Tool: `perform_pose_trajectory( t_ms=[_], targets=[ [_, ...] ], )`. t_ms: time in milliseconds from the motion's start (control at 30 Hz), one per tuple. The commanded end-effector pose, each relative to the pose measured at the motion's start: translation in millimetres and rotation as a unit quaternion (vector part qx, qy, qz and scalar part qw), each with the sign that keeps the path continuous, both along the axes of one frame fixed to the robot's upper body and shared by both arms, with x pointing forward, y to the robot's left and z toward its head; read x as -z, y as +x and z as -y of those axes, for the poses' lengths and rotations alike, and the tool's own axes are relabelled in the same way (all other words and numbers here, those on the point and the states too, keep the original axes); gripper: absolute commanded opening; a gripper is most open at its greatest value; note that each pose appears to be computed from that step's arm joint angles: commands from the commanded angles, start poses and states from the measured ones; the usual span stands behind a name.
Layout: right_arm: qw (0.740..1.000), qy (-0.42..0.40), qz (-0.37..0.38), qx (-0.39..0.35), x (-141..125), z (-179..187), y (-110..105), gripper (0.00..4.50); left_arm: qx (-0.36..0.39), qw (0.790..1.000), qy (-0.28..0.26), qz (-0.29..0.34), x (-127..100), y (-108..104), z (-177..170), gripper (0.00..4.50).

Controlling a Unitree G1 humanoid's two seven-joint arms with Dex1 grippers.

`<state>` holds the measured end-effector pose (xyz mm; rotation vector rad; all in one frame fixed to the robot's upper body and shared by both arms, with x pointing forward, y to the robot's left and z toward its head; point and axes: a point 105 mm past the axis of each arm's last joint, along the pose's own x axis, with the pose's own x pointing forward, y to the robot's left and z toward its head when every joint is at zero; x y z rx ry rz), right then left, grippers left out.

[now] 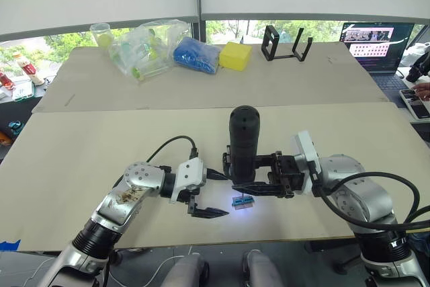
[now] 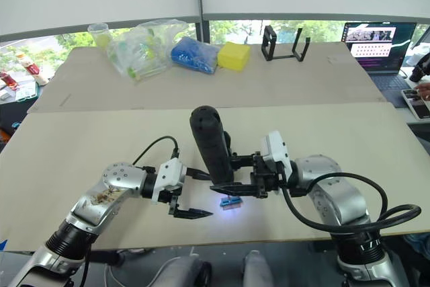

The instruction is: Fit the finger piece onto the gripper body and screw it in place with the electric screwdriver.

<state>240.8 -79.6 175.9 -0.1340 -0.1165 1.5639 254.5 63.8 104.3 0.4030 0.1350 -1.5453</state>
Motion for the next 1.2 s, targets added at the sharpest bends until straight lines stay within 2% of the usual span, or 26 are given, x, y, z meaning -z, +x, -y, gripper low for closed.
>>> perform_pose_trajectory(
  t_ms=[33, 500, 733, 933, 1067, 1200],
  targets=[
    [0.999, 0.017, 0.034, -0.016, -12.4, -2.6, -6.5, 1.92, 0.007, 1.0, -0.005, 0.014, -5.4, -0.8, 1.8, 4.5],
    [0.999, 0.014, 0.046, -0.011, -10.5, -1.8, -2.0, 1.92, 0.005, 1.0, -0.005, 0.015, -5.9, -0.2, 1.1, 4.5],
    [0.999, 0.02, 0.047, -0.007, -12.5, 0.1, -4.1, 1.92, -0.021, 1.0, -0.014, 0.006, -8.3, 2.6, -3.5, 4.5],
    [0.998, 0.037, 0.047, -0.006, -26.5, -0.6, -8.7, 1.92, -0.047, 0.999, -0.024, 0.0, -14.3, 4.5, -10.7, 4.5],
    [0.997, 0.04, 0.057, -0.011, -45.6, -1.9, -11.5, 1.92, -0.078, 0.996, -0.039, -0.001, -24.2, 2.8, -20.2, 4.5],
    [0.997, 0.049, 0.058, -0.018, -63.3, -3.7, -11.0, 1.92, -0.126, 0.991, -0.046, -0.015, -20.3, 9.0, -27.8, 4.5]
  ],
)
